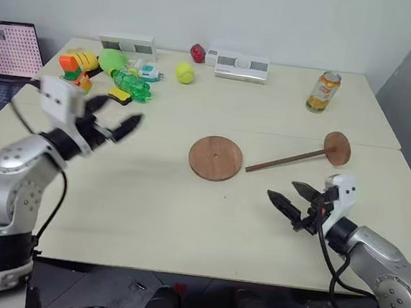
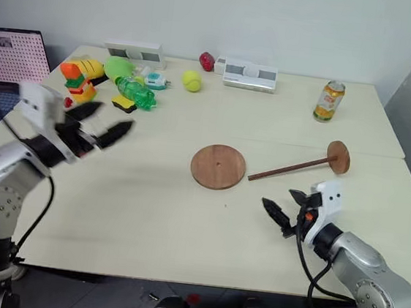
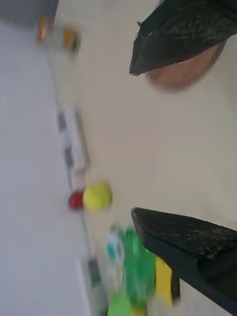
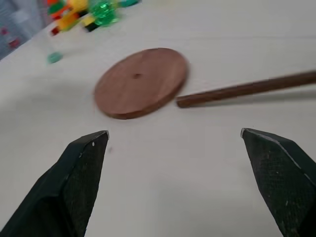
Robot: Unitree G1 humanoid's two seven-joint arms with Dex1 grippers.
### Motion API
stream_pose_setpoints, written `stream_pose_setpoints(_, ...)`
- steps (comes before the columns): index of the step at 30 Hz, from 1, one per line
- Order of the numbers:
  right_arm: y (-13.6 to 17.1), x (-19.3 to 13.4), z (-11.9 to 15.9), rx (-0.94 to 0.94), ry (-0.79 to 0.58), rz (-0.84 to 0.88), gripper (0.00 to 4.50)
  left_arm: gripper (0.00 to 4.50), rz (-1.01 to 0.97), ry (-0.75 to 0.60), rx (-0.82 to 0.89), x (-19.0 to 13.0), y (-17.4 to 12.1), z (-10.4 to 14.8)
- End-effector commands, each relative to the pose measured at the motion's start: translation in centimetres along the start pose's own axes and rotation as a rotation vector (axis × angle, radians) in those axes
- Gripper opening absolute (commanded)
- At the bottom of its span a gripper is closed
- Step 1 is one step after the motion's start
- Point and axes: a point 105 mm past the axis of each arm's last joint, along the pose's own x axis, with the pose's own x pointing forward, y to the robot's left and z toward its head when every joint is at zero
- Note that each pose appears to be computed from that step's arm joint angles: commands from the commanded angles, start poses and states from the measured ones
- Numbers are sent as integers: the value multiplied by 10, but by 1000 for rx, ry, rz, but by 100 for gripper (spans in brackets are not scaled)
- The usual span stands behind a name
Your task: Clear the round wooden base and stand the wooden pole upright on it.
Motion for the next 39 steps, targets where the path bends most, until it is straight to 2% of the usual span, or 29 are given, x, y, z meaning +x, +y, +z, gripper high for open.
stream_pose_setpoints(1, -39, 5, 10, 219, -68, -111, 450, 449, -229, -24, 42, 11, -54, 5)
stream_pose_setpoints(7, -85, 24, 31, 545, -138, -148, 450, 449, -478, -58, 65, 22, -102, 8)
stream_pose_setpoints(12, -111, 46, 50, 782, -217, -125, 450, 449, -540, -79, 77, 32, -108, 6)
stream_pose_setpoints(18, -130, 64, 48, 746, -213, -181, 450, 449, -530, -63, 109, 35, -102, -2)
stream_pose_setpoints(22, -132, 74, 55, 722, -218, -166, 450, 449, -537, -71, 103, 35, -102, -1)
stream_pose_setpoints(31, -139, 83, 44, 714, -209, -196, 450, 449, -531, -77, 103, 36, -105, -1)
stream_pose_setpoints(34, -138, 83, 47, 695, -207, -181, 399, 450, -520, -71, 105, 34, -103, -1)
stream_pose_setpoints(39, -140, 81, 45, 681, -200, -185, 277, 450, -526, -50, 107, 33, -104, -5)
